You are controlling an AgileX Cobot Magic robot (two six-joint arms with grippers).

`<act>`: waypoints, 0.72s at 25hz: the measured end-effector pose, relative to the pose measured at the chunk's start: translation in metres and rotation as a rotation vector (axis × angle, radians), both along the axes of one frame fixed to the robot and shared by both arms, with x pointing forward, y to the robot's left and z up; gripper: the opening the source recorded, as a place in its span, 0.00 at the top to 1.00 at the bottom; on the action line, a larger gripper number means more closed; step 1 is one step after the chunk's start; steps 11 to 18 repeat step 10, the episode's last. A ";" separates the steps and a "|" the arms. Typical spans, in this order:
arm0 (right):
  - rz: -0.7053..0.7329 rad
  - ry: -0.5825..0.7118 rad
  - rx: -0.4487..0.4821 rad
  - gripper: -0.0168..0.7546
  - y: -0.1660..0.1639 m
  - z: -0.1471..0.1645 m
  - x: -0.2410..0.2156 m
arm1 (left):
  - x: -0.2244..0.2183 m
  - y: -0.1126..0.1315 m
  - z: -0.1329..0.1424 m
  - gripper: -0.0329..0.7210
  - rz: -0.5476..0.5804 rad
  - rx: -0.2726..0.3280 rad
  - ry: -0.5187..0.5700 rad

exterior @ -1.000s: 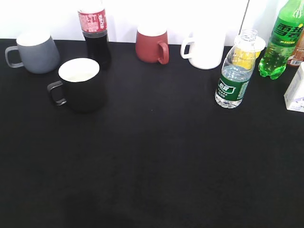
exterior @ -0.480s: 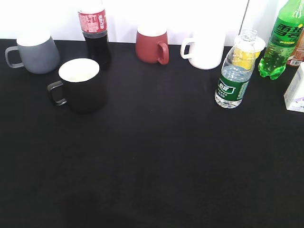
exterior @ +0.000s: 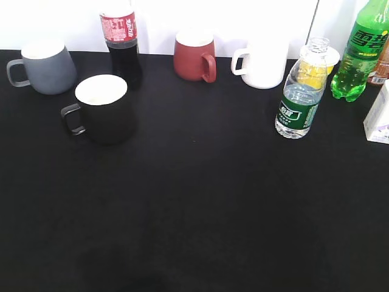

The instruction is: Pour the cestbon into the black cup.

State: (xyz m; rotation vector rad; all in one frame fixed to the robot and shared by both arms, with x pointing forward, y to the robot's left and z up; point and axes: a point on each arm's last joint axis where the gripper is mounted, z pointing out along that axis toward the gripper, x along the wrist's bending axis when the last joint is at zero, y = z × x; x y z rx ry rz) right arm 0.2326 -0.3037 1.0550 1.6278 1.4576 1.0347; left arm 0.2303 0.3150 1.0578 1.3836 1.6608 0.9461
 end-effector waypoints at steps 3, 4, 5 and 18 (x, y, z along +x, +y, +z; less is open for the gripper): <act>0.000 0.000 0.000 0.21 0.000 0.000 0.000 | 0.000 0.000 0.000 0.54 0.000 0.000 0.000; 0.000 0.000 0.000 0.21 0.000 0.000 0.000 | 0.000 0.000 0.000 0.54 0.000 0.000 0.000; 0.000 0.000 0.000 0.21 0.000 0.000 0.000 | 0.000 0.000 0.000 0.54 0.000 0.000 0.000; 0.000 0.000 0.001 0.21 0.000 0.000 0.000 | 0.000 0.000 0.000 0.54 0.000 0.000 0.000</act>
